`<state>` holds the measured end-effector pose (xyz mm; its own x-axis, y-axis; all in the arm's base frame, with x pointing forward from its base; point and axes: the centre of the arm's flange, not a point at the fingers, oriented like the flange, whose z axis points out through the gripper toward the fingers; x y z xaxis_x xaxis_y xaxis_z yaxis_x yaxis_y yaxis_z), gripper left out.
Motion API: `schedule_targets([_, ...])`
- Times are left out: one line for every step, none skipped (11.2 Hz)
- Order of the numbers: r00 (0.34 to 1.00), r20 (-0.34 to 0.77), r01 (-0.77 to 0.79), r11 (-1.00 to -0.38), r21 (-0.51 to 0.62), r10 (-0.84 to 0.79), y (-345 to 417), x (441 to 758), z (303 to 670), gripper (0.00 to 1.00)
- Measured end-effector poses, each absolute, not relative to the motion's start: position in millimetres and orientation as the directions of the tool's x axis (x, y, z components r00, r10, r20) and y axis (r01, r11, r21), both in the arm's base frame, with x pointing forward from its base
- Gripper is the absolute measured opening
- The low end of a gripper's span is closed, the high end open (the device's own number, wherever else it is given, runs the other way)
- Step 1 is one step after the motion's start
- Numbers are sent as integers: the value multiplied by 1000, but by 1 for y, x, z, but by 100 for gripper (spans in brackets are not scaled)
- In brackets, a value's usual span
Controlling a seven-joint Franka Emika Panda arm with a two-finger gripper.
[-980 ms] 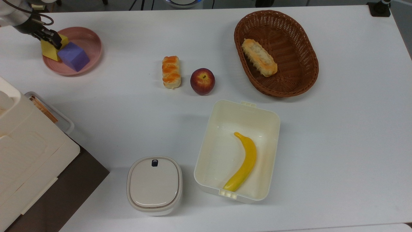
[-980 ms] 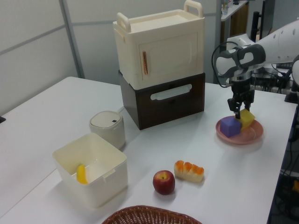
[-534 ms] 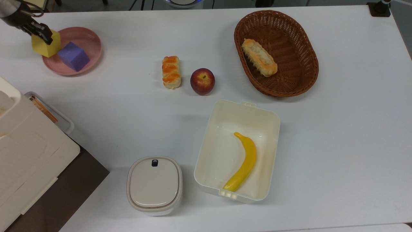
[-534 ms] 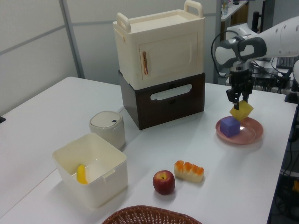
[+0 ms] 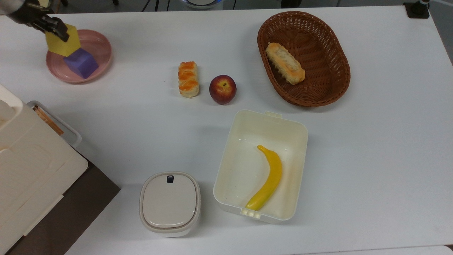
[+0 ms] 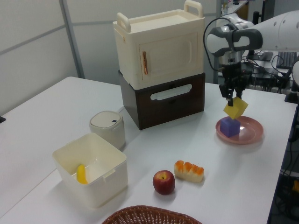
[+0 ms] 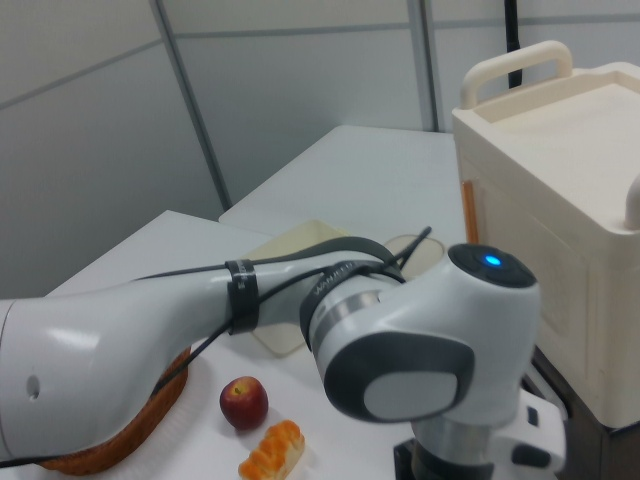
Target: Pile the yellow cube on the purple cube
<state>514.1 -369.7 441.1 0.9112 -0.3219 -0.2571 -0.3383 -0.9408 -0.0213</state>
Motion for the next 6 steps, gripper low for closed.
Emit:
schedule_targets([917,-269,-312,-950,-25,-295,-354,523,439,53])
schedule_targets([921,-271,-299,-954,-30,-280,-345,529,438,53])
schedule_targets([923,-276,-289,-957,-37,-268,-338,534,433,53])
schedule_targets([921,-287,-285,-958,-38,-263,-336,537,426,53])
schedule_targets([919,-294,-285,-958,-38,-262,-336,538,421,53])
schedule_targets([917,-300,-287,-957,-38,-263,-337,538,418,53])
